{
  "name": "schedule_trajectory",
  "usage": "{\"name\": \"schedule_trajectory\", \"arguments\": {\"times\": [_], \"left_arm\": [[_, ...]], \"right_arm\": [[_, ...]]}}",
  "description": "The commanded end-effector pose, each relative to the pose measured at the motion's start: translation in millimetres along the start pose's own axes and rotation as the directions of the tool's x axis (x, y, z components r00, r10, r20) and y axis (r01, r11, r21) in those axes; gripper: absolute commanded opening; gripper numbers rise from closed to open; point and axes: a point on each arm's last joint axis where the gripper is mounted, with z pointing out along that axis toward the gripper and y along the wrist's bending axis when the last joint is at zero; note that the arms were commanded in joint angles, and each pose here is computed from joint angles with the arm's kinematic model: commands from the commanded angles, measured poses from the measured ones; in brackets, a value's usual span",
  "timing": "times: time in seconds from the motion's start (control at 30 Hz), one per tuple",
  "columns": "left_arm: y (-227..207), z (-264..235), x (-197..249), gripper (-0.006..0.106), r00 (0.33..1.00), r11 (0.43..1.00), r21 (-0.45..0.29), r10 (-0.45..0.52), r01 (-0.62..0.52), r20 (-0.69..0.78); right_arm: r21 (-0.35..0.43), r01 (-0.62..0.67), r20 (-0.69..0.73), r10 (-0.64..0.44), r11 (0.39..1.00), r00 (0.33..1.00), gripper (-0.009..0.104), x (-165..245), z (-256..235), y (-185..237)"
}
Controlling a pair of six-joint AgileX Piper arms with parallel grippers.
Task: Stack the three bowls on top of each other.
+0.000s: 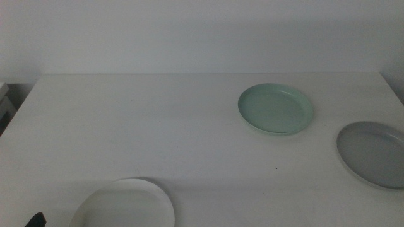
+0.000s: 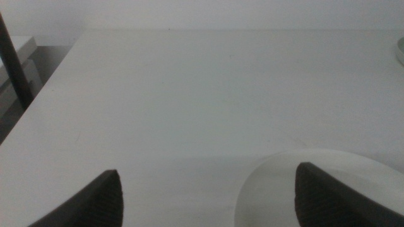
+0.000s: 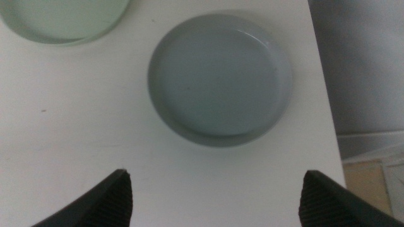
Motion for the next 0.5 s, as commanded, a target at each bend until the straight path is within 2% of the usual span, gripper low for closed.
{"name": "schedule_trajectory", "arguments": {"times": [0.0,0.13,0.3,0.47], "left_arm": [[0.8,-0.7,-5.6,0.089,0.996,1.0,-0.007,-0.013,0.013,0.084],[0.8,-0.7,-5.6,0.089,0.996,1.0,-0.007,-0.013,0.013,0.084],[0.8,-0.7,-5.6,0.089,0.996,1.0,-0.007,-0.013,0.013,0.084],[0.8,-0.7,-5.6,0.089,0.996,1.0,-0.007,-0.013,0.013,0.084]], "right_arm": [[0.027,0.024,0.039,-0.025,0.999,0.999,0.072,-23.5,4.0,-1.0],[0.056,0.042,0.018,-0.043,0.998,0.999,0.072,-48.0,30.7,-8.8],[0.082,-0.057,-0.031,0.059,0.995,0.998,0.072,-69.7,71.5,-33.7],[0.127,-0.082,-0.104,0.095,0.989,0.99,0.072,-87.2,119.3,-65.2]]}}
